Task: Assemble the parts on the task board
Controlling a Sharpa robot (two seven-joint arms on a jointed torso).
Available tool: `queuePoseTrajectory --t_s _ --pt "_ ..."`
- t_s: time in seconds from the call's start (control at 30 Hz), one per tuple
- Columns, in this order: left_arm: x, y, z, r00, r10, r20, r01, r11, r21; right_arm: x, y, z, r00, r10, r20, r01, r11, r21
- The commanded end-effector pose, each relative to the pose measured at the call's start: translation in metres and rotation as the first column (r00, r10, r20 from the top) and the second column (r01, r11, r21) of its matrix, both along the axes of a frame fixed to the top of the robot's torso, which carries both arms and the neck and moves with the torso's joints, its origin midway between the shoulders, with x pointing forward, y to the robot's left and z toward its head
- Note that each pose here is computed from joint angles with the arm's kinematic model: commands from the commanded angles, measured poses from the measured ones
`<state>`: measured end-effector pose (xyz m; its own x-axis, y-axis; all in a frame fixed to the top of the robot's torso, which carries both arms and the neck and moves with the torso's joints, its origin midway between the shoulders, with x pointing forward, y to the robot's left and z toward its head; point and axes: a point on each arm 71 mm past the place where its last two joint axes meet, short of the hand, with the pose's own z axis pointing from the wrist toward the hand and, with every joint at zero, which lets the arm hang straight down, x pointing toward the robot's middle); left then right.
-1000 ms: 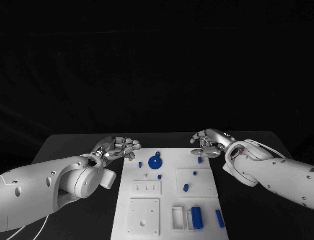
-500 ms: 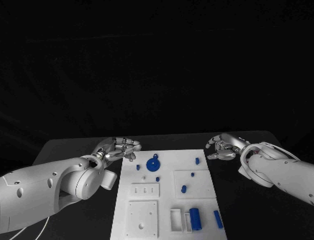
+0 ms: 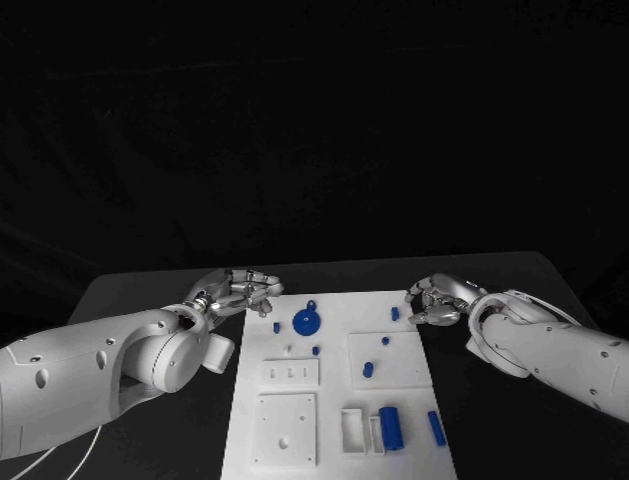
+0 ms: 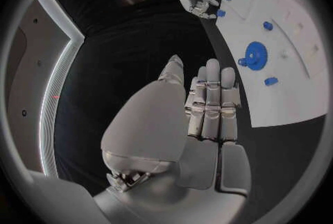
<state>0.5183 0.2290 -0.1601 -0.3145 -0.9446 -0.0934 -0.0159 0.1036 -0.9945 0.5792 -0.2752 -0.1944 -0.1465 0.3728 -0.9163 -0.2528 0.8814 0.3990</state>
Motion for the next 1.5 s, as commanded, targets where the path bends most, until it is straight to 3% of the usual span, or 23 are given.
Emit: queuePoseTrajectory --t_s 0.03,0.4,1.5 --pt "-0.0007 -0.004 0.0006 1.000 -0.024 0.005 0.024 1.000 -0.018 0.001 0.002 -0.001 1.000 -0.009 0.012 0.009 1.000 -0.017" --pt "-0.0014 -0.003 0.0008 1.000 -0.025 0.003 0.026 0.999 -0.019 0.000 0.014 -0.014 1.000 0.011 -0.013 -0.011 1.000 -0.012" --pt "-0.0007 -0.002 0.0006 1.000 -0.023 0.001 0.023 1.000 -0.016 0.000 0.026 -0.018 1.000 0.028 -0.012 -0.028 1.000 0.000"
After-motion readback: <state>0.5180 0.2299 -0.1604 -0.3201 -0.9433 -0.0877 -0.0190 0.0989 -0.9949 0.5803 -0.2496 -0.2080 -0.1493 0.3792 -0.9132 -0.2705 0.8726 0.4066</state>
